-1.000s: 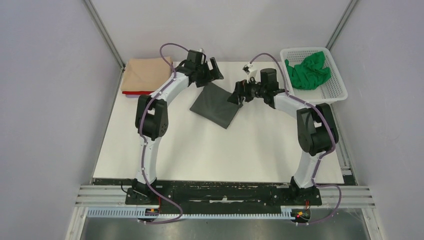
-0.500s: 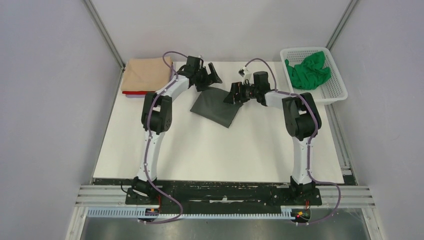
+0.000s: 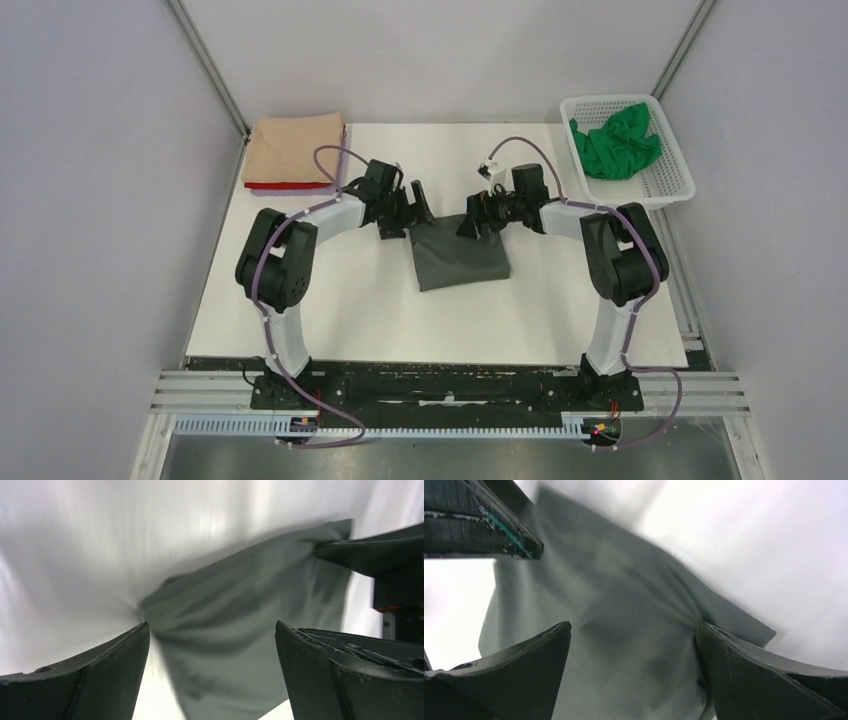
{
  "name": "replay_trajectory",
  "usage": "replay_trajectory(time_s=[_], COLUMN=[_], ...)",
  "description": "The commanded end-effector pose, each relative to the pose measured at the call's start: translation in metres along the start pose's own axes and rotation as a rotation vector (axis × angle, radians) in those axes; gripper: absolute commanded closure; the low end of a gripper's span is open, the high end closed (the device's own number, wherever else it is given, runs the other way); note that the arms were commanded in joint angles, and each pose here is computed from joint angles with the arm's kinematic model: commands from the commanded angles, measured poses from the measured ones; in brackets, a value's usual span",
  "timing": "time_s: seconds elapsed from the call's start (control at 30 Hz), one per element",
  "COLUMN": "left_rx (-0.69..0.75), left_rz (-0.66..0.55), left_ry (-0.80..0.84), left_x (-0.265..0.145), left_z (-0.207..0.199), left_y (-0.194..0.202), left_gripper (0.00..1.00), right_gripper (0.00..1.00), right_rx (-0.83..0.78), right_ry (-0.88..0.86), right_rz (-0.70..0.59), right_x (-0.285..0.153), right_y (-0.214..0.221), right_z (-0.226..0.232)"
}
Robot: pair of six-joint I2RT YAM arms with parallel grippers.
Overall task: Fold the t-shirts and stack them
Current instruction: Put the neatly folded tshirt into the corner of the board with the left arm
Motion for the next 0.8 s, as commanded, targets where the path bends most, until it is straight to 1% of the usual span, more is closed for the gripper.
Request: replay_trajectory(time_s=[0.0, 0.1, 0.13, 0.23, 0.33, 0.4, 0.5, 0.6, 0.7, 0.77], left_rx=[-0.025, 0.006, 0.015, 0.057, 0.091, 0.088, 0.064, 0.039, 0.031, 0.032], left_rz=[-0.065, -0.097, -0.114, -0.18, -0.182, -0.156, -0.108, -0.053, -0.017, 0.012], left_ry=[-0.119, -0.056, -0.043, -0.053, -0.106, -0.102, -0.079, -0.082, -0.078, -0.076], left_x=[-0.019, -0.03, -0.034, -0.044, -0.052, -0.052, -0.048, -0.038, -0.026, -0.018], left_z=[0.013, -0.01, -0.016, -0.028, -0.034, -0.032, -0.026, -0.019, -0.017, -0.018], left_y=[0.0, -0.013, -0.017, -0.03, -0.038, -0.033, -0.017, 0.006, 0.024, 0.031], left_gripper=[0.0, 0.0, 0.0, 0.0, 0.0, 0.0, 0.0, 0.0, 0.0, 0.02], right_gripper=[0.02, 0.02, 0.02, 0.02, 0.02, 0.02, 0.02, 0.02, 0.02, 0.02], right_rx=[0.046, 0.016, -0.011, -0.009, -0.015, -0.019, 0.031, 0.146, 0.221, 0.247], right_ry=[0.047, 0.082, 0.115, 0.166, 0.155, 0.179, 0.314, 0.451, 0.528, 0.567], right_rz=[0.128, 0.065, 0.023, -0.053, -0.145, -0.205, -0.277, -0.355, -0.445, -0.479], right_x=[-0.023, -0.029, -0.029, -0.031, -0.037, -0.048, -0.071, -0.098, -0.118, -0.126], right_y=[0.028, 0.002, -0.013, -0.051, -0.082, -0.093, -0.093, -0.082, -0.071, -0.065], right_z=[0.017, 0.015, 0.009, 0.0, 0.002, 0.006, 0.002, -0.007, -0.014, -0.018])
Point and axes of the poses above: each gripper's point midway between its finger pads, its own x axis out along the fingers, its own z axis along the line the jaws close on, y = z × x, the point moved 8 cm from there along -x, back along the fingers, and after that the axes turned 15 degrees about -x, right-handed, at the moved point
